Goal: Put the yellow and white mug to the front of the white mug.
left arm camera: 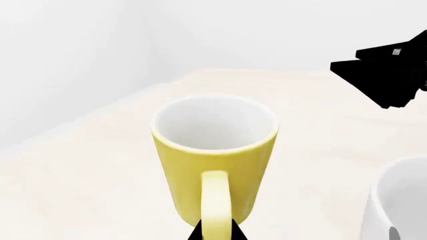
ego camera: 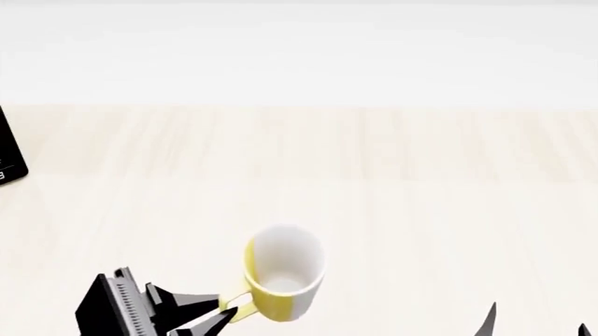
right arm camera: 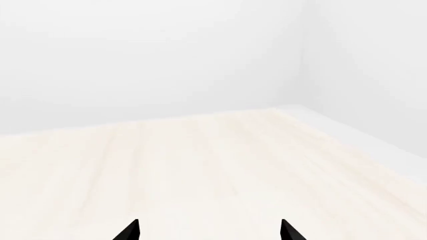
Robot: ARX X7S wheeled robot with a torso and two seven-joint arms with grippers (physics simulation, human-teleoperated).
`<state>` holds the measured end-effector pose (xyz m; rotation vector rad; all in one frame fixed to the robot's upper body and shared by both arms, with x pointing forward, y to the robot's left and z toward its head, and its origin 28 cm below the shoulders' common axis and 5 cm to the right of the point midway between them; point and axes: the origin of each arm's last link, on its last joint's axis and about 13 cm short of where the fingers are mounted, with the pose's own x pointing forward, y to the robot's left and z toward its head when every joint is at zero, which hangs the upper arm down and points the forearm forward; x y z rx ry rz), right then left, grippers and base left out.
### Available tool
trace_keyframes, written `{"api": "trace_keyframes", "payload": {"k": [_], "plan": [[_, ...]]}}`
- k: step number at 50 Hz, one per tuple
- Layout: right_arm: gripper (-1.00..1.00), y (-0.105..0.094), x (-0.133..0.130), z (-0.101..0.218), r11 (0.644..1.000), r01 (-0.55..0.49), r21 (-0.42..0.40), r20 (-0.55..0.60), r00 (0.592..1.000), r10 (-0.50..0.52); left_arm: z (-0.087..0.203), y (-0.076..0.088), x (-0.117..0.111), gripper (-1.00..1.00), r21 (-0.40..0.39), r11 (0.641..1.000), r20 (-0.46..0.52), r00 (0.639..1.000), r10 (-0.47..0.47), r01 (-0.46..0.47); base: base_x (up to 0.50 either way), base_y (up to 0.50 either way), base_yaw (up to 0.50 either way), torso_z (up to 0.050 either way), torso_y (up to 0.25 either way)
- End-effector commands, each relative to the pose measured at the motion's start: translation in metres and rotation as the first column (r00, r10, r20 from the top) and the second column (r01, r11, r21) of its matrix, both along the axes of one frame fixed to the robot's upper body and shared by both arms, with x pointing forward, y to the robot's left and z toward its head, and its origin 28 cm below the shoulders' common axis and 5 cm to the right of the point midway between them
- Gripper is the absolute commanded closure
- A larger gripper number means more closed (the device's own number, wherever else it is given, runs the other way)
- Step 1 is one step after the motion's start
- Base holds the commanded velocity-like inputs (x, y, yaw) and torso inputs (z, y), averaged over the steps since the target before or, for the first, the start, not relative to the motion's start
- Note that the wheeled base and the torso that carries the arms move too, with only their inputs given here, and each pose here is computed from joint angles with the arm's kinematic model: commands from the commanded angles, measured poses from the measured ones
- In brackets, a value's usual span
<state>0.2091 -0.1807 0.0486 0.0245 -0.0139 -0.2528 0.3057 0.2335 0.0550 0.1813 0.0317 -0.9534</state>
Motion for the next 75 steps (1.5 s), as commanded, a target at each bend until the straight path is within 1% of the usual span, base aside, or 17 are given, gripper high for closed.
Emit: {"api": "trace_keyframes", "payload": {"k": [1,2,3,11,21,32,43,45,49,51,53,55,56,58,73,74,75], "plan": [[-1.0,0.0,0.0,0.0,1.0,0.0,0.0,0.002,1.0,0.0,-0.02,0.0,0.001,1.0,-0.007,1.0,-0.059,0.998,0.01,-0.01,0.0,0.0,0.0,0.0,0.0],[-1.0,0.0,0.0,0.0,1.0,0.0,0.0,0.002,1.0,0.0,-0.02,0.0,0.0,1.0,-0.027,1.0,-0.072,0.997,0.006,-0.008,0.0,0.0,0.0,0.0,0.0],[-1.0,0.0,-0.001,0.0,1.0,0.001,0.0,0.002,1.0,-0.001,-0.021,0.0,0.0,1.0,-0.028,1.0,-0.08,0.997,0.01,-0.013,0.0,0.0,0.0,0.0,0.0],[-1.0,0.001,0.0,0.0,1.0,-0.001,-0.001,0.0,1.0,0.001,-0.034,-0.001,-0.002,1.0,-0.008,1.0,-0.114,0.993,0.011,-0.012,0.0,0.0,0.0,0.0,0.001],[-1.0,0.0,0.0,0.0,1.0,0.001,0.0,0.001,1.0,-0.001,-0.042,-0.001,-0.003,1.0,-0.008,1.0,-0.161,0.987,0.017,-0.018,0.0,0.0,0.0,0.0,0.0],[-1.0,0.0,-0.001,0.0,1.0,0.001,0.001,0.003,1.0,-0.001,-0.046,-0.001,-0.002,1.0,-0.016,1.0,-0.172,0.985,0.022,-0.025,0.0,0.0,0.0,0.0,0.0],[-1.0,0.0,-0.001,0.001,1.0,0.002,0.001,0.003,1.0,-0.002,-0.053,-0.002,-0.004,1.0,-0.013,1.0,-0.191,0.982,0.007,-0.009,0.0,0.0,0.0,0.0,0.0],[-1.0,0.0,0.0,0.0,1.0,0.001,0.0,0.002,1.0,-0.001,-0.051,-0.002,-0.005,1.0,-0.033,0.999,-0.194,0.981,-0.009,0.003,0.0,0.0,0.0,0.0,0.0],[-1.0,0.0,0.0,0.0,1.0,0.0,-0.002,0.001,1.0,0.0,-0.05,-0.002,-0.006,1.0,-0.041,0.999,-0.19,0.982,-0.015,0.007,0.0,0.0,0.0,0.0,0.0],[-1.0,0.0,0.0,0.0,1.0,0.001,-0.001,0.002,1.0,-0.001,-0.049,-0.001,-0.007,1.0,-0.062,0.998,-0.181,0.983,-0.02,0.009,0.0,0.0,0.0,0.0,0.0],[-1.0,0.0,0.0,0.0,1.0,0.002,-0.001,0.002,1.0,-0.002,-0.046,-0.001,-0.008,1.0,-0.113,0.993,-0.183,0.982,-0.044,0.023,0.0,0.0,0.0,0.0,0.0],[-1.0,0.0,0.0,0.0,1.0,0.001,-0.002,0.002,1.0,-0.001,-0.045,-0.001,-0.008,1.0,-0.114,0.993,-0.182,0.982,-0.042,0.021,0.0,0.0,0.0,0.0,0.0],[-1.0,0.0,0.0,0.0,1.0,0.001,-0.002,0.002,1.0,-0.001,-0.044,-0.001,-0.008,1.0,-0.132,0.991,-0.183,0.982,-0.049,0.025,0.0,0.0,0.0,0.0,0.0],[-1.0,0.0,0.0,0.0,1.0,0.001,-0.002,0.002,1.0,-0.001,-0.044,-0.001,-0.008,1.0,-0.14,0.99,-0.184,0.981,-0.054,0.028,0.0,0.0,0.0,0.0,0.0],[-1.0,-0.001,-0.002,0.001,1.0,0.003,0.001,0.006,1.0,-0.003,-0.048,-0.006,-0.005,1.0,-0.108,0.994,-0.186,0.982,-0.039,0.019,0.0,0.0,0.0,0.0,0.0],[-1.0,-0.001,-0.002,0.001,1.0,0.004,0.0,0.006,1.0,-0.004,-0.049,-0.006,-0.004,1.0,-0.096,0.995,-0.181,0.983,-0.031,0.013,0.0,0.0,0.0,0.0,0.0],[-1.0,-0.001,-0.002,0.002,1.0,0.003,0.001,0.007,1.0,-0.003,-0.049,-0.006,-0.004,1.0,-0.103,0.995,-0.186,0.982,-0.036,0.016,0.0,0.0,0.0,0.0,0.0]]}}
